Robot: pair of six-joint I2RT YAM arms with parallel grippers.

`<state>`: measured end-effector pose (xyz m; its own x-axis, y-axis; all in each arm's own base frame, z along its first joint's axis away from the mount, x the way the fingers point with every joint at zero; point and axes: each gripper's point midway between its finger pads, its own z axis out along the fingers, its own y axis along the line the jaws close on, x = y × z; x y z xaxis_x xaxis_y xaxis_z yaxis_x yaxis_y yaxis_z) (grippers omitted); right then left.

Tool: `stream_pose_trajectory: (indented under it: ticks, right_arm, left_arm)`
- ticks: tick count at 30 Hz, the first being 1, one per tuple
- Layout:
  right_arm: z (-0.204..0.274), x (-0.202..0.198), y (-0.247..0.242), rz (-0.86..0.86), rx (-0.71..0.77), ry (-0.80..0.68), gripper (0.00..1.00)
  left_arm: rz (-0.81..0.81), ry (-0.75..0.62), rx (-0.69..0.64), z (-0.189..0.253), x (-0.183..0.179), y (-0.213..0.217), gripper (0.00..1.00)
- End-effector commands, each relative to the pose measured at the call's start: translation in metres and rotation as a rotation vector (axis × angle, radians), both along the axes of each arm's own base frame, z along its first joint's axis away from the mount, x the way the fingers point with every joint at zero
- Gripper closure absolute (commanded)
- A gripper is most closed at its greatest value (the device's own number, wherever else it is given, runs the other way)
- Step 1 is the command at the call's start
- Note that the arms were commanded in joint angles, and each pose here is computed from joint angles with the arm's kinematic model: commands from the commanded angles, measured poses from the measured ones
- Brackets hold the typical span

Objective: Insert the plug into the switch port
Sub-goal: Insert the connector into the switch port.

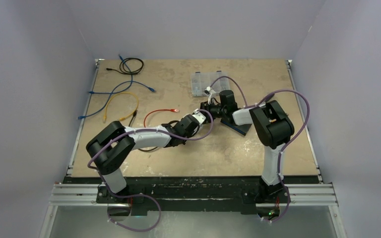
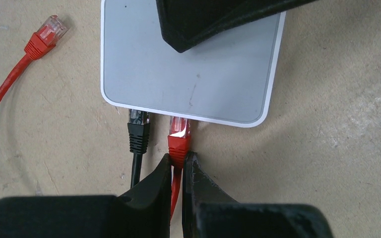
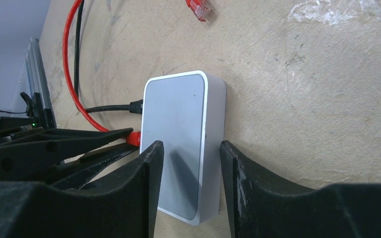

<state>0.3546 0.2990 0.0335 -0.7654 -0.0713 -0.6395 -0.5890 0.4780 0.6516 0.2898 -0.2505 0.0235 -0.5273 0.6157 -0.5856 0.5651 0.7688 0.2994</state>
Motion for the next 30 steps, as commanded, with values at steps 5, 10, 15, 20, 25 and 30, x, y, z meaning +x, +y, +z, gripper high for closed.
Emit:
stream_pose_trajectory:
  ticks: [5, 10, 15, 20, 25, 30]
  right_arm:
    - [-0.023, -0.033, 0.013, 0.118, 0.029, 0.142, 0.53]
    - [-0.027, -0.044, 0.021, 0.175, 0.026, 0.155, 0.53]
    - [-0.025, -0.055, 0.029, 0.241, 0.043, 0.161, 0.55]
    - [-0.021, -0.071, 0.041, 0.337, 0.059, 0.153, 0.55]
    - [-0.021, -0.084, 0.050, 0.408, 0.061, 0.151, 0.55]
    - [-0.020, -0.088, 0.052, 0.429, 0.063, 0.151, 0.55]
  left_arm:
    - [0.013, -0.181, -0.152, 0.036, 0.025, -0.024, 1.00]
    - [-0.010, -0.243, -0.214, 0.053, 0.029, -0.031, 1.00]
    - [-0.021, -0.285, -0.245, 0.058, 0.033, -0.034, 1.00]
    - [-0.044, -0.331, -0.237, 0.058, 0.037, -0.032, 1.00]
    - [-0.002, -0.375, -0.295, 0.070, 0.042, -0.031, 1.00]
    - [0.045, -0.409, -0.403, 0.094, 0.046, -0.035, 1.00]
